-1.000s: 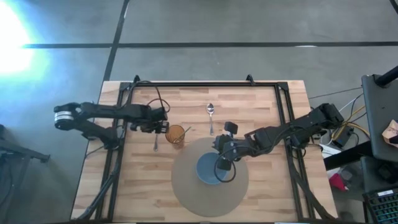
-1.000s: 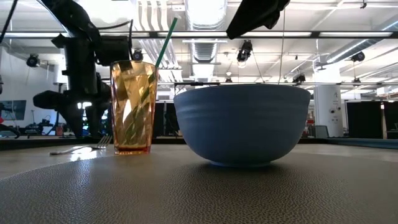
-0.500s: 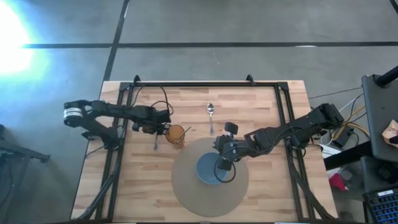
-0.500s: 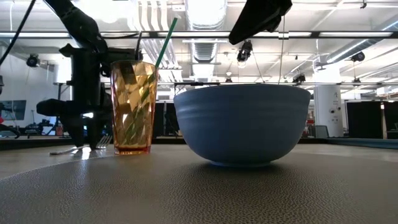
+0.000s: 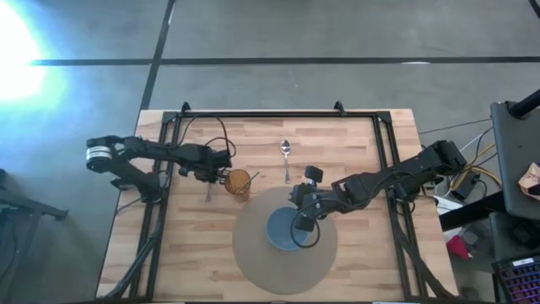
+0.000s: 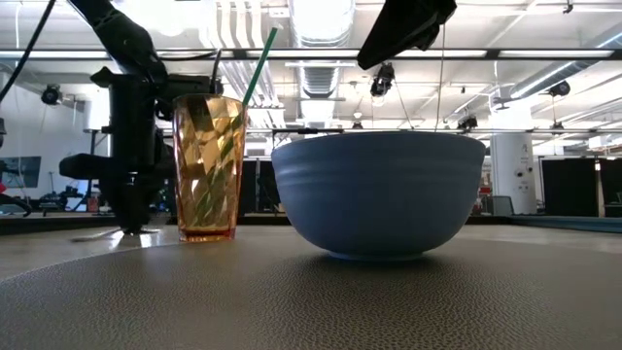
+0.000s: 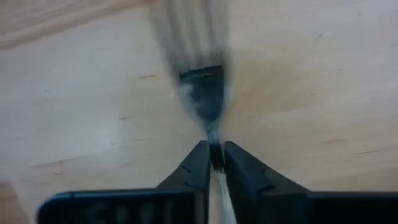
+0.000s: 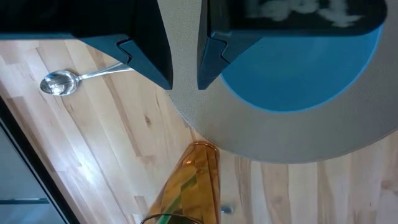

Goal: Pick & Place Utensil
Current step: Put the silver fork into the blue bowl

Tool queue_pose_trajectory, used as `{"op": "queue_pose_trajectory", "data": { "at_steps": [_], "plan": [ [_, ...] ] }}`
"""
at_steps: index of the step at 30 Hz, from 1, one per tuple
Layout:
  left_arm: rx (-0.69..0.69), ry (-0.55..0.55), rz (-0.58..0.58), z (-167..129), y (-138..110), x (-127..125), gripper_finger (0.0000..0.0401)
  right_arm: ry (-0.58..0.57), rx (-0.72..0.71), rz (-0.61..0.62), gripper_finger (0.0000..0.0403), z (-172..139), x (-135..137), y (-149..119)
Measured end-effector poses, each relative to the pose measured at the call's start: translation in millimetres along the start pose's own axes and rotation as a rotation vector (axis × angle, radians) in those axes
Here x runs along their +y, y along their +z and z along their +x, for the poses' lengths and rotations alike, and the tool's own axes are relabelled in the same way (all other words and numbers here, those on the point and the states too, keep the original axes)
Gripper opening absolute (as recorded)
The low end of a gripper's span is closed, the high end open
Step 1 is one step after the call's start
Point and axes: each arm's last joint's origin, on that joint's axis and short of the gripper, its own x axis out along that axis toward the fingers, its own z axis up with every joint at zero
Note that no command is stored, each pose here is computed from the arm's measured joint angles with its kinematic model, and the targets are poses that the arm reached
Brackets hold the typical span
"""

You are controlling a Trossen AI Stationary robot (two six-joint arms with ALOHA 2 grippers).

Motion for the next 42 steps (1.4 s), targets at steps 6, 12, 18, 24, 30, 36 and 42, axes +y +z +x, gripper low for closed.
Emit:
{"op": "queue_pose_trajectory", "data": {
  "at_steps": [6, 12, 18, 24, 30, 36, 42],
  "plan": [
    [-0.011, 0.008, 0.028, 0, 0, 0, 0.0012, 0.0, 0.0, 0.0, 0.0068, 0, 0, 0],
    [-0.027, 0.008, 0.074, -2, 1, 0, 0.0013, 0.0, 0.001, 0.0, 0.0068, 0, 0, 0],
    [-0.153, 0.029, 0.097, -13, 6, 3, 0.0008, 0.0, 0.001, 0.002, 0.0068, 0, 0, 0],
    [-0.183, -0.018, 0.113, -25, 9, 8, 0.0005, 0.003, -0.001, 0.044, 0.0068, -4, -2, 1],
    [-0.239, -0.081, 0.125, -44, 12, 15, 0.0011, 0.005, -0.007, 0.048, 0.0068, -9, -2, 7],
    [-0.36, -0.156, 0.147, -73, 16, 21, 0.0007, 0.006, -0.01, 0.05, 0.0068, -16, -3, 14],
    [-0.51, -0.23, 0.155, -110, 18, 29, 0.0011, 0.011, -0.023, 0.061, 0.0068, -24, -4, 23]
  ]
}}
